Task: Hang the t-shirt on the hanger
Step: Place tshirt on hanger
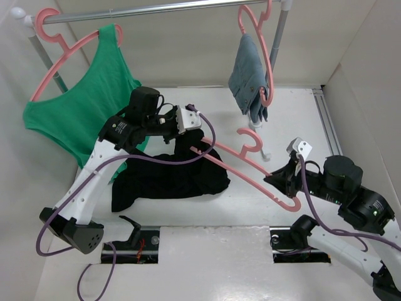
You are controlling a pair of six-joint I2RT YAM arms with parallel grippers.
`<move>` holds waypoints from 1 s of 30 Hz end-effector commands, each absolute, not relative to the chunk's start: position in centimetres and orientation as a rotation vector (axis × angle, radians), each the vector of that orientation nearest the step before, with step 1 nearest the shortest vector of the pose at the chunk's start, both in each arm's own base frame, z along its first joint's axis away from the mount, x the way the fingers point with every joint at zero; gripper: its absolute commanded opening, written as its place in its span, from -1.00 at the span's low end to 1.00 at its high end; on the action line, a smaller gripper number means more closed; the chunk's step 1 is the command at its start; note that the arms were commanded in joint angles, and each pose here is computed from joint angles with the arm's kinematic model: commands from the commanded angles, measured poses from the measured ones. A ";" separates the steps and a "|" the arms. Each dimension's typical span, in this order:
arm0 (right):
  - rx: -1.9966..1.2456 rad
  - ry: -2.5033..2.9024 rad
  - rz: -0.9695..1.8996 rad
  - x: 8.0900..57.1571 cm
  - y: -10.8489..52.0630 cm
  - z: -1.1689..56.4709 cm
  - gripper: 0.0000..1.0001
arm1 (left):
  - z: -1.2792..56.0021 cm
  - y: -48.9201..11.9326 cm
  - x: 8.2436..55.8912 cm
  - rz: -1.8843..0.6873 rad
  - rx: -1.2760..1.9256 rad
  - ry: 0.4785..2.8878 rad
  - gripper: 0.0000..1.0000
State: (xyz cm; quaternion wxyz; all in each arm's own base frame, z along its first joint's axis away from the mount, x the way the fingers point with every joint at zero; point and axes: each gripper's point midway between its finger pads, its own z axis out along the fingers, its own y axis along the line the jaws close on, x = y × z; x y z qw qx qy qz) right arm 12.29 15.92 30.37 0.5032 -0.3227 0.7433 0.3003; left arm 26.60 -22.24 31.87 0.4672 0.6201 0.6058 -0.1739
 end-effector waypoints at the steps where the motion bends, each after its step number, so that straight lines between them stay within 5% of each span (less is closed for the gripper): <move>1: -0.768 1.670 0.719 13.3 16.6 33.7 -1.00 | 33.4 -22.7 26.3 -0.425 1.532 1.417 -1.00; 18: -0.797 1.629 0.515 19.1 18.1 32.1 -1.00 | 38.6 -25.6 22.2 -0.685 1.534 1.320 -1.00; 26: -0.679 1.628 0.410 18.0 14.0 34.2 -1.00 | 38.2 -23.2 27.4 -0.375 1.377 1.456 -1.00; 30: -0.711 1.607 0.456 17.3 14.6 34.4 -1.00 | 38.2 -23.9 26.7 -0.436 1.400 1.424 -1.00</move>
